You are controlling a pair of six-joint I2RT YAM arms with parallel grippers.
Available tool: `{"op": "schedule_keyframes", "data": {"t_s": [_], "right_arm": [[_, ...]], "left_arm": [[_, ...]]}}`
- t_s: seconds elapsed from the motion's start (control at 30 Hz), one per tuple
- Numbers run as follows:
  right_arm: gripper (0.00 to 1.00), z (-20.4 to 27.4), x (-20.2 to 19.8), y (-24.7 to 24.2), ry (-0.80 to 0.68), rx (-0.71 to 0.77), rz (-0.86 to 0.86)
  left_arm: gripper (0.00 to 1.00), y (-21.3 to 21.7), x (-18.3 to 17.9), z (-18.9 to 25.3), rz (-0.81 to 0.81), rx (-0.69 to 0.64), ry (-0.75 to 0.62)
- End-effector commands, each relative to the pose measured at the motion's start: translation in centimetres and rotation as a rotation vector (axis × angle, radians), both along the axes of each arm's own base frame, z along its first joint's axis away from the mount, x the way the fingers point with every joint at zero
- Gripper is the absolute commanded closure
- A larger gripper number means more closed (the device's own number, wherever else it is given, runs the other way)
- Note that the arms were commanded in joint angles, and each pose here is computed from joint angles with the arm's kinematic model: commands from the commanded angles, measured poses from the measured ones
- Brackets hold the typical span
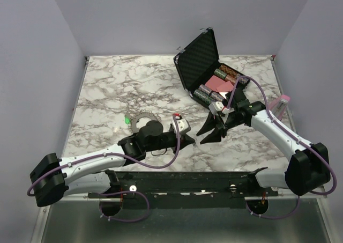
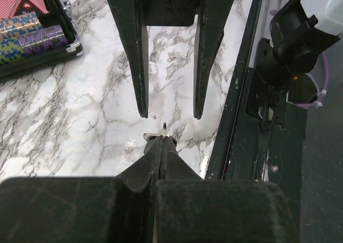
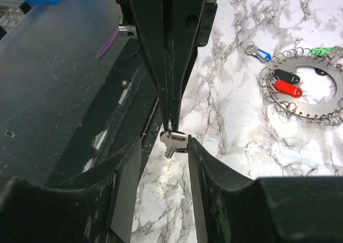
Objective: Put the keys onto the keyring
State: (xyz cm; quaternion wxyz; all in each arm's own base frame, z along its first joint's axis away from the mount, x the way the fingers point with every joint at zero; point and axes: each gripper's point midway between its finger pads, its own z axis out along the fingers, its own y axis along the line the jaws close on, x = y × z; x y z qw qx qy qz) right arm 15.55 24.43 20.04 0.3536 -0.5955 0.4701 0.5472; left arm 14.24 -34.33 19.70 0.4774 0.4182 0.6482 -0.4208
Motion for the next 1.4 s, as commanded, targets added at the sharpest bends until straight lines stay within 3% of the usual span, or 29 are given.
{"op": "schedule_keyframes", "data": {"t_s": [0.0, 0.23, 0.63, 0.97, 1.2, 1.37], "right_arm": [[0.50, -0.1, 0.0, 0.0, 0.011, 0.006, 0.002], [0.50, -0.3, 0.0, 0.1, 0.011, 0.000, 0.007], [0.66, -1.6, -0.4, 0.7, 0.017, -0.048, 0.026], [0.64, -2.2, -0.2, 1.1, 0.016, -0.064, 0.023], [0.76, -2.1, -0.4, 1.2, 0.017, -0.061, 0.029], [0.78, -2.3, -0.4, 1.3, 0.018, -0.069, 0.031]], "left_arm": [[1.00, 0.9, -0.2, -1.4, -0.010, 0.142, 0.013], [1.00, 0.1, 0.1, -1.3, -0.028, 0.208, 0.033], [1.00, -0.6, 0.3, -0.9, -0.040, 0.222, 0.049], [1.00, -0.8, 0.2, -0.4, -0.044, 0.200, 0.052], [1.00, -0.9, 0.2, -0.5, -0.045, 0.199, 0.056], [1.00, -1.0, 0.2, -0.3, -0.044, 0.192, 0.054]]}}
